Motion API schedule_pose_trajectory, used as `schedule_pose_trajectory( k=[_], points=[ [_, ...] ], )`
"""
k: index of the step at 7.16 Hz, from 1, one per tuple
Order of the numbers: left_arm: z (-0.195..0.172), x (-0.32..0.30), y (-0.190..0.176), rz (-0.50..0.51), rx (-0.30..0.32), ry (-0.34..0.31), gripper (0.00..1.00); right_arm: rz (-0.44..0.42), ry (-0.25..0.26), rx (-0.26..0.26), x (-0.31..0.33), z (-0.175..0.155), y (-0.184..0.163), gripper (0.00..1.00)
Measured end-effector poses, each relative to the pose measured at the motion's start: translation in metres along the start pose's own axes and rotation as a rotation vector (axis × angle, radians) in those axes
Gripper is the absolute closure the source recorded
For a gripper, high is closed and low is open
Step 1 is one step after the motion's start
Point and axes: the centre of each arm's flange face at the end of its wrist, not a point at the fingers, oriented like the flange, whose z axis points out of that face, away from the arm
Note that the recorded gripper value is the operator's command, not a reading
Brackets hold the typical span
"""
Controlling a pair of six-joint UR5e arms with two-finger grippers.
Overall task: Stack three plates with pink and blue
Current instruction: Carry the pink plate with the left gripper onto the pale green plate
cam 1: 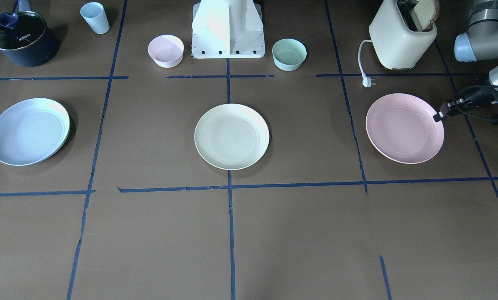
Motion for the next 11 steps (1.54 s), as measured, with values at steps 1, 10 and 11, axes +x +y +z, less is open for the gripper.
schedule_pose_trajectory(
  k=[1, 10, 11],
  points=[
    [-0.005, 0.053, -0.010, -0.045, 0.009, 0.021, 1.00, 0.001, -0.001, -0.001, 0.000, 0.001, 0.000, 0.00],
    [0.139, 0.407, 0.142, -0.199, 0.004, 0.104, 0.97, 0.004, 0.000, -0.003, 0.002, 0.002, -0.002, 0.00],
    [0.143, 0.410, 0.149, -0.194, -0.004, 0.103, 0.88, 0.003, -0.004, -0.002, 0.000, 0.002, -0.002, 0.00]
  ],
)
